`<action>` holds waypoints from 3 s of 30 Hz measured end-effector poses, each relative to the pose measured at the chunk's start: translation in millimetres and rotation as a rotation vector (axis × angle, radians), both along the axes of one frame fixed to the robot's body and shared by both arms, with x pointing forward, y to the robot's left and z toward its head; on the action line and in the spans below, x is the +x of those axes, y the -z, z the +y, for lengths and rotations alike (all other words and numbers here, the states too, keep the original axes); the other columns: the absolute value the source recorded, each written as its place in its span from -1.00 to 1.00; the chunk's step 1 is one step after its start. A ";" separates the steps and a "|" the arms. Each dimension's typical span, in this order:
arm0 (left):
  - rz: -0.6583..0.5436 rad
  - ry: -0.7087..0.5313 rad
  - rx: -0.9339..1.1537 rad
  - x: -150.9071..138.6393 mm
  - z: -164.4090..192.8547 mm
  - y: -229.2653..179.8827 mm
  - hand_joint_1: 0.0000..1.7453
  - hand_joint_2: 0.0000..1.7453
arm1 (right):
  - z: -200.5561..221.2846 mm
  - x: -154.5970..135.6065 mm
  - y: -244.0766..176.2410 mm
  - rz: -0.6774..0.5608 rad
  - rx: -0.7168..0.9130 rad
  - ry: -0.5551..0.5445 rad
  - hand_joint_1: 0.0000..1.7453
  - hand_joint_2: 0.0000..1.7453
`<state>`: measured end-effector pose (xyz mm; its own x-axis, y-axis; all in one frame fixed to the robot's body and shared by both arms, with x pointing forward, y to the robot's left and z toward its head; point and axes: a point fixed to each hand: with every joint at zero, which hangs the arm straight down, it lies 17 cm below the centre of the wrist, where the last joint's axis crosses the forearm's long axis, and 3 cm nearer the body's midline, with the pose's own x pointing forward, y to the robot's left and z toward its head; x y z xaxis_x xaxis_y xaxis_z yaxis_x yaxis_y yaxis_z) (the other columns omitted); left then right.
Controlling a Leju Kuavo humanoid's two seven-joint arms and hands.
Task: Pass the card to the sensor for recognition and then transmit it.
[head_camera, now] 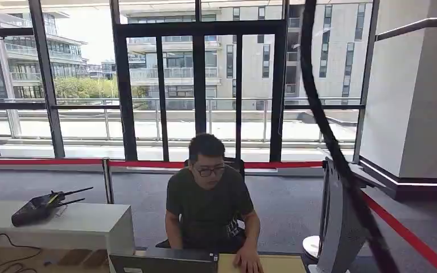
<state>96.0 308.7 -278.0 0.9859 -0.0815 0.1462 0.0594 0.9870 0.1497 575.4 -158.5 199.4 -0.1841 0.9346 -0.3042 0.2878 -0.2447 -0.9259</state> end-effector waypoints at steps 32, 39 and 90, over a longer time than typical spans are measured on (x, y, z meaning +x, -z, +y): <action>-0.036 0.078 -0.002 6.0 -8.8 -0.9 -1.00 -1.00 | -7.6 39.8 -95.4 -0.128 -0.045 0.126 1.00 1.00; -0.031 0.065 -0.009 5.1 -12.1 -0.7 -1.00 -1.00 | 5.3 34.5 -80.0 -0.116 -0.061 0.097 -1.00 -1.00; 0.023 -0.015 -0.004 -8.4 2.7 1.2 -1.00 -1.00 | -535.1 -171.5 44.5 0.098 0.011 0.946 -1.00 -1.00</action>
<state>87.6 311.5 -279.1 0.9901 -0.0660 0.1239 0.0477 0.9883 0.1449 403.9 -693.5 155.0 0.6262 0.7120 -0.3177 -0.1042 -0.3273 -0.9391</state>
